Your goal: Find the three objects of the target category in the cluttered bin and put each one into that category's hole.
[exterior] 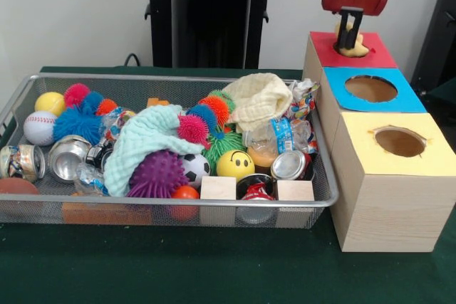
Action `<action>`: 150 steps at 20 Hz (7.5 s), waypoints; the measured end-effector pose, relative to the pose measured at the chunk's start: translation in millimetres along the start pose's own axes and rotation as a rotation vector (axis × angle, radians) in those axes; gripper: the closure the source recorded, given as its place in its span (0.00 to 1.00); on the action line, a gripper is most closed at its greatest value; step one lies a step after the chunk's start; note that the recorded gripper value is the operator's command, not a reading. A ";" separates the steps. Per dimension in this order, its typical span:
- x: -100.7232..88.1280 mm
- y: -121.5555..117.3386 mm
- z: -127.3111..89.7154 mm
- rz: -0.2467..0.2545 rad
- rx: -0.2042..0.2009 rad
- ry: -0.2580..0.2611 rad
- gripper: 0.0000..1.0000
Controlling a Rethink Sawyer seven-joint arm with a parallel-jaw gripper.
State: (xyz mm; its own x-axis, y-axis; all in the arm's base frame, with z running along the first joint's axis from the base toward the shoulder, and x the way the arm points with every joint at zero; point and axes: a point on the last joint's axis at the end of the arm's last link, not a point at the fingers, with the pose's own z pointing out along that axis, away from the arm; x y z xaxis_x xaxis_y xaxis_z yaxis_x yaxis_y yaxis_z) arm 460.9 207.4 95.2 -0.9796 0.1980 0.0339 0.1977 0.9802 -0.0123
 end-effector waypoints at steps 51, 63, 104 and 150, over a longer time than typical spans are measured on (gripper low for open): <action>-134.9 -134.2 -10.9 -0.066 -0.024 -0.085 0.00; -168.6 -122.0 7.3 -0.137 -0.049 -0.096 0.00; -172.5 -176.7 37.9 -0.212 -0.021 -0.031 0.00; -217.9 -211.3 -7.4 -0.278 -0.004 -0.141 0.00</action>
State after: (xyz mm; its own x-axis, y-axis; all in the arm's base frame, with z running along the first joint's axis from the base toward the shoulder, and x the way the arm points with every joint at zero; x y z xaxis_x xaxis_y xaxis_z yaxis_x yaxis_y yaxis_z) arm 632.9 -42.8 97.8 -0.9913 -0.0804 -0.1040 -0.0790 0.9967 -0.0176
